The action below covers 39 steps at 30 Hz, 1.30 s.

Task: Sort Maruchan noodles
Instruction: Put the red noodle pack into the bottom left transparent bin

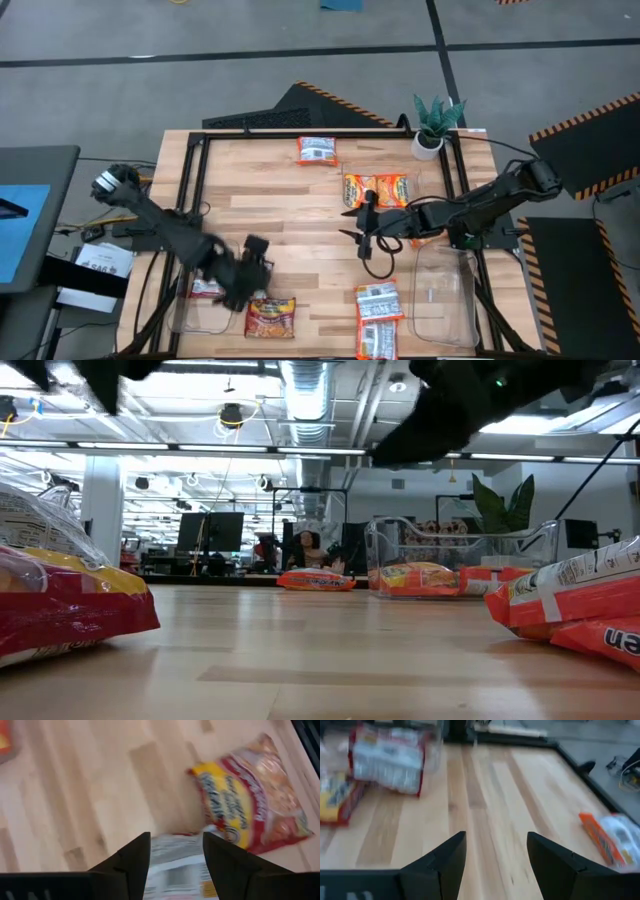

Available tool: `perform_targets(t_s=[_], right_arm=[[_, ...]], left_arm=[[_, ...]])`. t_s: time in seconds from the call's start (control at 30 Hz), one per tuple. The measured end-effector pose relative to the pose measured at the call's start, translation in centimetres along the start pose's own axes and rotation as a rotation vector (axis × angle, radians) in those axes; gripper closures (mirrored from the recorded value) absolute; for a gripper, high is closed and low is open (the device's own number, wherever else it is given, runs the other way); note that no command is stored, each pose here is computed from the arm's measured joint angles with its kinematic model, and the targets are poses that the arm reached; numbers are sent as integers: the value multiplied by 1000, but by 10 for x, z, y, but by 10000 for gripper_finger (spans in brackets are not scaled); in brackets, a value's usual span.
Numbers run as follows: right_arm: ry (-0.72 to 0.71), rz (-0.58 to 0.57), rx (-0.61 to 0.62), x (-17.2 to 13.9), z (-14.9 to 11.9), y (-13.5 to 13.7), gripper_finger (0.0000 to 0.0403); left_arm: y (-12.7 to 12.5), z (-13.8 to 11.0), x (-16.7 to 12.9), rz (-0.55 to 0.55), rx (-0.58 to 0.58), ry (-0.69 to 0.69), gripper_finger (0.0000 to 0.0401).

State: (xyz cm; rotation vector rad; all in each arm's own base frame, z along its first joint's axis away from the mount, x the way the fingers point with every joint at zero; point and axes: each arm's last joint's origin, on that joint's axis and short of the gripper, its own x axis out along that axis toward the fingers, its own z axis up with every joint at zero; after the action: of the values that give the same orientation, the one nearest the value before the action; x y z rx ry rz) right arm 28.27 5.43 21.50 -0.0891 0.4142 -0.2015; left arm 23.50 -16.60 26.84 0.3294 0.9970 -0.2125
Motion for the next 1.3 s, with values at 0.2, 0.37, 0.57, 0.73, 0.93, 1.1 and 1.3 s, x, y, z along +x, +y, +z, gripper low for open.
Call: perform_targets(t_s=[0.2,0.37,0.57,0.73,0.93,1.1,1.3], right_arm=[[13,-7,-2,3,-3,-1,171],[5,-7,1,2,-1,-1,171],[8,-12,2,3,-2,-3,171],[9,-15,1,3,-2,-3,171],[9,-15,1,3,-2,-3,171],[9,-16,1,3,-2,-3,171],[9,-15,6,3,-2,-3,171]], left_arm=[[-54,6,13,41,163,54,230],[-80,13,22,76,215,132,230],[-92,10,34,54,148,290,230],[-94,2,49,110,169,376,230],[-94,-10,59,181,228,518,230],[-90,-9,58,233,246,507,230],[-80,-8,64,244,237,525,245]])
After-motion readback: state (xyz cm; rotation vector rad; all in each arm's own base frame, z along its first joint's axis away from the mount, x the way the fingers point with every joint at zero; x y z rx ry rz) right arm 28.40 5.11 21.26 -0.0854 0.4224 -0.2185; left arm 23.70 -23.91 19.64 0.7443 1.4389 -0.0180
